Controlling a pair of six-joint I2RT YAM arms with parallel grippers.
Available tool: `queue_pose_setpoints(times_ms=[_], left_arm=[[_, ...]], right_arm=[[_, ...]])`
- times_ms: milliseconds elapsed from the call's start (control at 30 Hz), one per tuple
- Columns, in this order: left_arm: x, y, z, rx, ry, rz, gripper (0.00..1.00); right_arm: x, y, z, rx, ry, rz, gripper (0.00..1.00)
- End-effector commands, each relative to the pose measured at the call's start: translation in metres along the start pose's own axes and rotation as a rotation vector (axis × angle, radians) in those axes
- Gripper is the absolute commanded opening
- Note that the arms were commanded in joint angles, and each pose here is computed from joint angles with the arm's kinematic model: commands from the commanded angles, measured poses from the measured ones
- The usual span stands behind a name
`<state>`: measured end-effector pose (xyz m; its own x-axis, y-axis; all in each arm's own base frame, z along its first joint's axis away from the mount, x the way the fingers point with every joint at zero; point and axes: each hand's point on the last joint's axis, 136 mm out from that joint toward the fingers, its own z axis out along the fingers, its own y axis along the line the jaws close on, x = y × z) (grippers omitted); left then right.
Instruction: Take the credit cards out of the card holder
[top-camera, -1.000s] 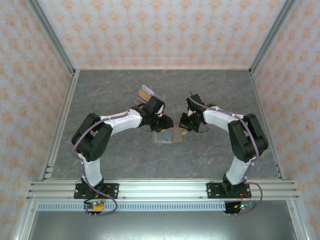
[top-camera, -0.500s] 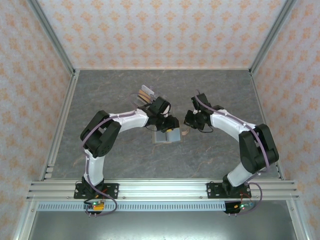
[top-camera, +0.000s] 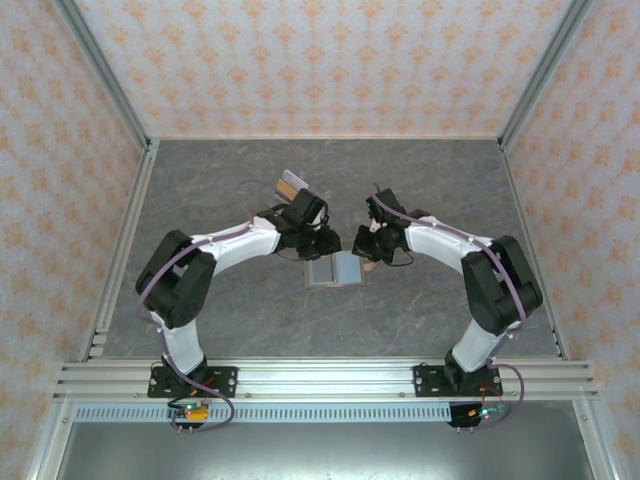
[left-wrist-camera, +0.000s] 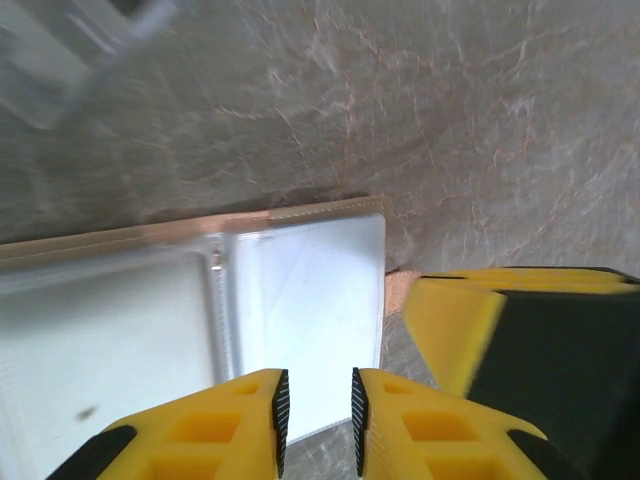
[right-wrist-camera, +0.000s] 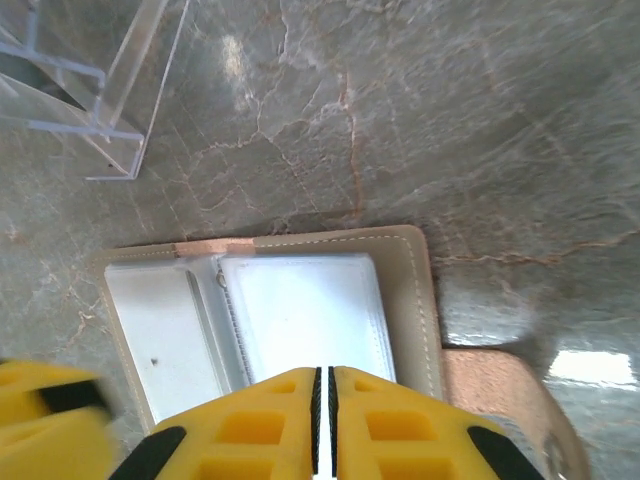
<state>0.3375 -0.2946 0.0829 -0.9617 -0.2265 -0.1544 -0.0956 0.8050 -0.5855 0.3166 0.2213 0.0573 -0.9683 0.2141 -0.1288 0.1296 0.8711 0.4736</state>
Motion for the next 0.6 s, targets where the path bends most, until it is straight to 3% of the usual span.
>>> queue_pose_setpoints(times_ms=[0,167,567], left_arm=[[0.006,0.040,-0.012,-0.138,-0.022,-0.032,0.28],[0.011,0.057,-0.009,-0.187,-0.015,-0.067,0.36],[0.015,0.069,0.008,-0.230,0.028,-0.078,0.39]], right_arm=[[0.002,0.005,0.009,0.011,0.036,-0.020,0.13],[0.004,-0.004,0.018,0.057,0.055,-0.015,0.13],[0.008,-0.016,0.029,0.106,0.082,-0.007,0.13]])
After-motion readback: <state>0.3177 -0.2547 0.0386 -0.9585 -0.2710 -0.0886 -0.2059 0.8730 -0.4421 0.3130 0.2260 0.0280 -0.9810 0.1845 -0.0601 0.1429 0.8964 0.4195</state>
